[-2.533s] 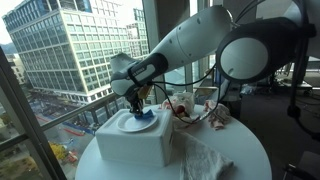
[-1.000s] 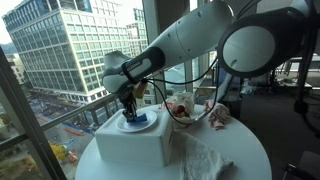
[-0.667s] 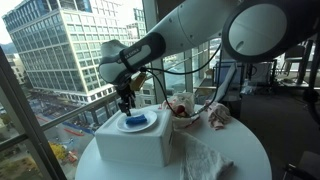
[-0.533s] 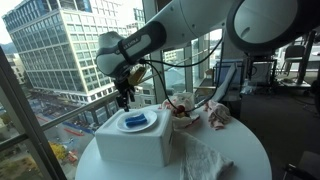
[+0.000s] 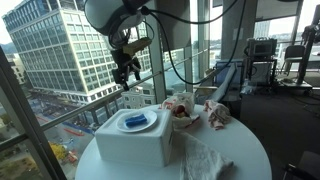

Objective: Use the blue sponge to wipe the white plate

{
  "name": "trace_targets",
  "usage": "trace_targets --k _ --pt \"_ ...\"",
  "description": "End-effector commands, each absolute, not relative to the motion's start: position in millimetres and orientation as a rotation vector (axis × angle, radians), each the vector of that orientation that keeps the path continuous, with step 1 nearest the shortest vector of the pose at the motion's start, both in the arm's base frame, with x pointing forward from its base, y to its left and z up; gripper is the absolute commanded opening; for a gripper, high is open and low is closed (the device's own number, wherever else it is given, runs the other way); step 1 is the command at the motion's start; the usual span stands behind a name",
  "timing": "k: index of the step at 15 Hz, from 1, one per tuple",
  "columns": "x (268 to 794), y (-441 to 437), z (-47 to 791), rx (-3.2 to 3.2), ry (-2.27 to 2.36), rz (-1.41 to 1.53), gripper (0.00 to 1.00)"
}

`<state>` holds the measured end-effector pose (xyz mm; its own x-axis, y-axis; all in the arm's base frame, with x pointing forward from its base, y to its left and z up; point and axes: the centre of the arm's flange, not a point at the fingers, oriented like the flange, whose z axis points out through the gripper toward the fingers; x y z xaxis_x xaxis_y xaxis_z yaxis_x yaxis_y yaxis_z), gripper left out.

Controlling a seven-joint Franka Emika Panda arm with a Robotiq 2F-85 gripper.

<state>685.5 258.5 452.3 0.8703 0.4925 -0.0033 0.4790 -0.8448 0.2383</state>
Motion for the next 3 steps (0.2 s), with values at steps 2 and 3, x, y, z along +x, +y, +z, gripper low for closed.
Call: trace_targets --k 2,3 --pt "632.8 246.8 466.6 2.841 0.607 0.1 1.0" --pt "629.1 246.0 466.7 2.846 0.59 0.099 1.0"
